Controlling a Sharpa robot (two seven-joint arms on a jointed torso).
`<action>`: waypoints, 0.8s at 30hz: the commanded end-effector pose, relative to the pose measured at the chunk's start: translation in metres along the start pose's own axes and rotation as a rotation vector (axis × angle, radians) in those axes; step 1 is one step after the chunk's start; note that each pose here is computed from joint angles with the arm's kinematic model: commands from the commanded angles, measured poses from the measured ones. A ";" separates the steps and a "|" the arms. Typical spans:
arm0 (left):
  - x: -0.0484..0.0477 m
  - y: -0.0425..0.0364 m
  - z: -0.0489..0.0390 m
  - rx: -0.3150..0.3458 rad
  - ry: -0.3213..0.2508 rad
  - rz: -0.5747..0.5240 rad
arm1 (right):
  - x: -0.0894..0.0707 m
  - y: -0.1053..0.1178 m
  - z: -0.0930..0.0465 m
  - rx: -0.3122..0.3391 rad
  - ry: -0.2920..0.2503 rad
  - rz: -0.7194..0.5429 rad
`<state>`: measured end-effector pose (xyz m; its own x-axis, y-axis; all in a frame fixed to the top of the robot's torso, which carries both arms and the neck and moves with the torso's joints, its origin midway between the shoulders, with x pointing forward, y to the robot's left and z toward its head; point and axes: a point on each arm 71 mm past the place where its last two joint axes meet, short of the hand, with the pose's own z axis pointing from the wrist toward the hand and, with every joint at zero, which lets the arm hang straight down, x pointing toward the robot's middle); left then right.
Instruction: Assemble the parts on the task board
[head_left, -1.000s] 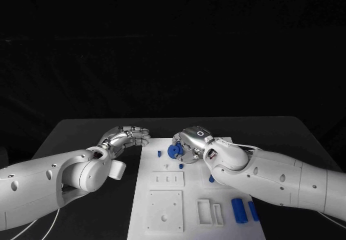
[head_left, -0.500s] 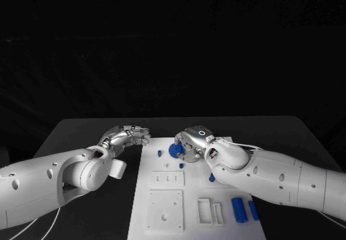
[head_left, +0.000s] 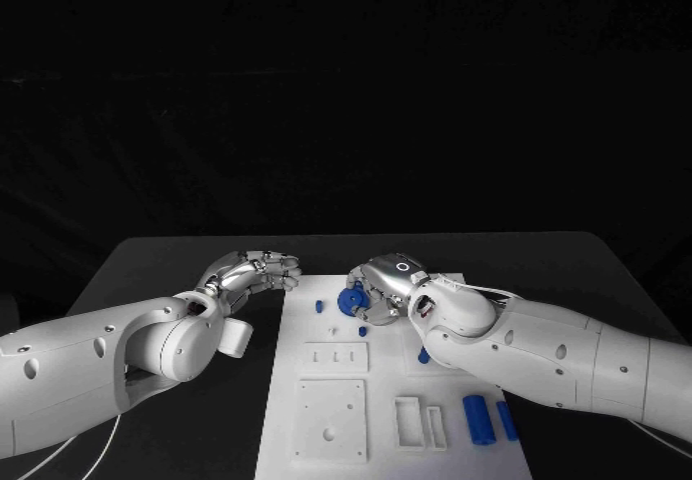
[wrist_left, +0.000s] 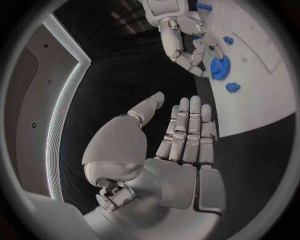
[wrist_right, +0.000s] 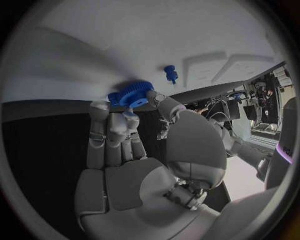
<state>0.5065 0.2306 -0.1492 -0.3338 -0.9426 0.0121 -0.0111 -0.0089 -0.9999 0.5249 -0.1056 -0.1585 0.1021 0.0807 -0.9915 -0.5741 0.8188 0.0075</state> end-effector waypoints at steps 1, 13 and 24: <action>0.0019 -0.0014 0.0002 0.007 0.010 -0.002 | 0.006 -0.002 0.000 0.013 0.067 0.018; 0.0021 -0.0013 0.0006 0.006 0.011 -0.002 | 0.010 -0.007 -0.003 0.036 0.124 0.067; 0.0004 -0.0013 0.0003 0.006 0.006 0.000 | 0.009 -0.019 -0.010 0.055 0.127 0.087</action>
<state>0.5067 0.2312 -0.1494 -0.3323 -0.9431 0.0115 -0.0131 -0.0076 -0.9999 0.5267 -0.1196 -0.1627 -0.0129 0.1006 -0.9948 -0.5513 0.8293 0.0910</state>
